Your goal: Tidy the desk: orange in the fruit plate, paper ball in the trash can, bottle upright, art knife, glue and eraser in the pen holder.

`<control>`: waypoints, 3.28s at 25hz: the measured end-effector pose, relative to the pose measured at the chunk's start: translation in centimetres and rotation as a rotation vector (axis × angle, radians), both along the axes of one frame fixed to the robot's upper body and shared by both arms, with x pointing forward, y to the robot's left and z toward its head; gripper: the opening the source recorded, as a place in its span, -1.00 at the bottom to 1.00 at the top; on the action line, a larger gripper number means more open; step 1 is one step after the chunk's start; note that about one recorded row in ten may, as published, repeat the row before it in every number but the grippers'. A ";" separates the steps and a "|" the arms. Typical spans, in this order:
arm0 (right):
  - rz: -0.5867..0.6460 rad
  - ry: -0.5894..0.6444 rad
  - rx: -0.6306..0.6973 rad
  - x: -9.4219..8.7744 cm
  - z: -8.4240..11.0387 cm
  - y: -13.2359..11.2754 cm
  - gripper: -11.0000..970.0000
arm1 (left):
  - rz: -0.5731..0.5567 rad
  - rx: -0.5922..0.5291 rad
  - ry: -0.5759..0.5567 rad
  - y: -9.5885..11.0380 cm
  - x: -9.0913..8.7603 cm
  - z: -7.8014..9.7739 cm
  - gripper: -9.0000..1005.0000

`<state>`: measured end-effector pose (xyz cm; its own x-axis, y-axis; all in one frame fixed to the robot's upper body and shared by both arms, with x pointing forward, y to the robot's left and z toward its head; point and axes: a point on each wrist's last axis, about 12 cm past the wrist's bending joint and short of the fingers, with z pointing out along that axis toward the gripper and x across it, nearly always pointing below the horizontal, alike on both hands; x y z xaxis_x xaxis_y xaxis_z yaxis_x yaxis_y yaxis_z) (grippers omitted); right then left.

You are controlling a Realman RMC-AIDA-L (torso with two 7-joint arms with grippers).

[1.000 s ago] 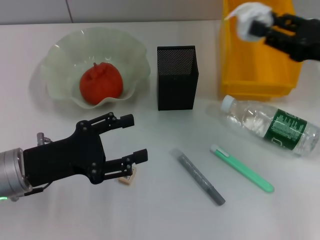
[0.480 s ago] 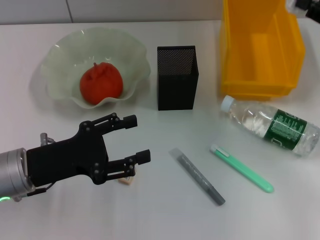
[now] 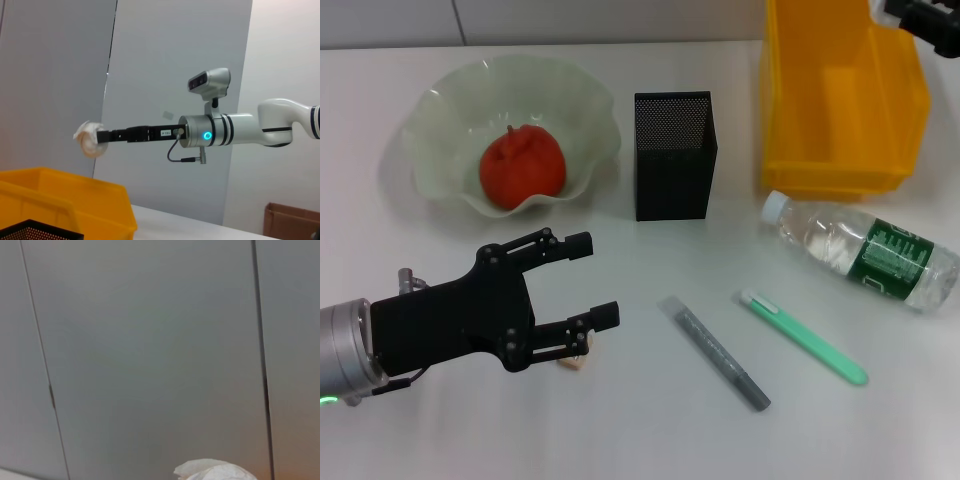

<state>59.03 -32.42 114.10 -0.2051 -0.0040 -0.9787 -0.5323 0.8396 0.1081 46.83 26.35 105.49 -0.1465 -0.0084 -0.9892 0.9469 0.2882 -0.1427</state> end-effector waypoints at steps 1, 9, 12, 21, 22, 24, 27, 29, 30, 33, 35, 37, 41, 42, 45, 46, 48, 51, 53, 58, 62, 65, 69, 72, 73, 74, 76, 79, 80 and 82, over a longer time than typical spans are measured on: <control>-0.001 0.006 -0.012 0.2 -0.1 0.1 0.27 | 0.000 0.000 0.000 0.0 0.0 0.0 0.51; 0.018 0.033 -0.044 0.7 -0.7 0.9 0.34 | 0.000 0.001 -0.002 0.0 0.1 0.0 0.50; 0.020 0.030 -0.045 0.8 -0.6 1.0 0.37 | 0.001 0.003 -0.002 0.0 0.2 0.0 0.50; 0.090 0.008 -0.031 0.5 0.2 1.8 0.45 | -0.002 0.005 -0.007 -0.1 0.4 0.1 0.50; 0.109 0.008 -0.023 0.3 0.4 1.9 0.45 | -0.002 0.005 -0.008 -0.2 0.4 0.1 0.50; 0.169 0.010 0.003 -0.3 1.0 2.3 0.45 | -0.003 0.006 -0.008 -0.2 0.4 0.2 0.50; 0.261 0.024 0.039 -1.2 2.1 2.8 0.46 | -0.004 0.006 -0.012 -0.2 0.5 0.2 0.50; 0.309 0.031 0.053 -1.9 2.9 3.0 0.46 | -0.006 0.007 -0.015 -0.2 0.6 0.3 0.50; 0.328 0.039 0.059 -2.2 3.2 3.1 0.46 | -0.008 0.007 -0.017 -0.3 0.6 0.3 0.50; 0.341 0.117 0.007 -2.8 5.6 2.9 0.46 | -0.011 0.008 -0.022 -0.3 0.8 0.4 0.49; 0.337 0.137 -0.029 -2.9 6.4 2.9 0.46 | -0.012 0.008 -0.023 -0.3 0.8 0.5 0.49; 0.333 0.189 -0.100 -2.9 7.5 3.3 0.46 | -0.013 0.009 -0.026 -0.3 0.9 0.5 0.49; 0.333 0.280 -0.191 -2.6 9.2 4.3 0.46 | -0.016 0.013 -0.045 -0.4 0.9 0.5 0.49; 0.340 0.298 -0.203 -2.5 9.4 4.6 0.46 | -0.018 0.012 -0.047 -0.4 0.9 0.5 0.49; 0.349 0.345 -0.224 -2.3 10.1 5.2 0.46 | -0.019 0.008 -0.046 -0.4 0.8 0.5 0.49; 0.348 0.380 -0.239 -2.1 10.5 5.6 0.46 | -0.019 0.008 -0.045 -0.4 0.7 0.5 0.49; 0.347 0.427 -0.273 -1.9 10.8 5.9 0.46 | -0.016 0.007 -0.041 -0.3 0.6 0.4 0.49; 0.346 0.469 -0.313 -1.7 11.1 6.2 0.46 | -0.016 0.006 -0.040 -0.3 0.5 0.3 0.49; 0.357 0.536 -0.387 -1.5 11.5 7.0 0.46 | -0.018 0.003 -0.040 -0.3 0.4 0.3 0.48; 0.326 0.654 -0.554 -1.2 11.5 8.1 0.46 | -0.018 0.003 -0.040 -0.2 0.4 0.4 0.48; 0.313 0.695 -0.638 -1.2 10.9 8.6 0.46 | -0.021 0.002 -0.040 -0.3 0.4 0.4 0.48; 0.323 0.725 -0.698 -1.3 10.2 9.3 0.46 | -0.029 0.003 -0.038 -0.4 0.3 0.3 0.48; 0.317 0.747 -0.738 -1.4 9.6 9.5 0.46 | -0.033 0.003 -0.036 -0.5 0.2 0.3 0.48; 0.313 0.771 -0.755 -1.3 9.1 9.3 0.46 | -0.033 0.002 -0.036 -0.5 0.2 0.3 0.48; 0.314 0.780 -0.760 -1.2 8.9 9.3 0.46 | -0.033 0.002 -0.036 -0.5 0.2 0.3 0.48; 0.315 0.789 -0.764 -1.2 8.7 9.3 0.46 | -0.033 0.002 -0.036 -0.5 0.2 0.3 0.48; 0.317 0.804 -0.774 -1.1 8.3 9.3 0.46 | -0.033 0.003 -0.036 -0.5 0.3 0.3 0.47; 0.311 0.808 -0.802 -1.0 7.7 9.5 0.46 | -0.032 0.004 -0.036 -0.5 0.3 0.3 0.47; 0.309 0.809 -0.812 -0.9 7.5 9.6 0.46 | -0.030 0.006 -0.035 -0.5 0.3 0.2 0.47; 0.309 0.819 -0.829 -0.8 7.0 9.7 0.46 | -0.030 0.006 -0.034 -0.5 0.3 0.2 0.47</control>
<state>58.19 -22.71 121.08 -0.6432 -0.7286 -0.2355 -0.7490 0.6626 -0.0043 47.13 25.84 105.71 -0.1125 0.0012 -0.9937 0.9593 0.2607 -0.1083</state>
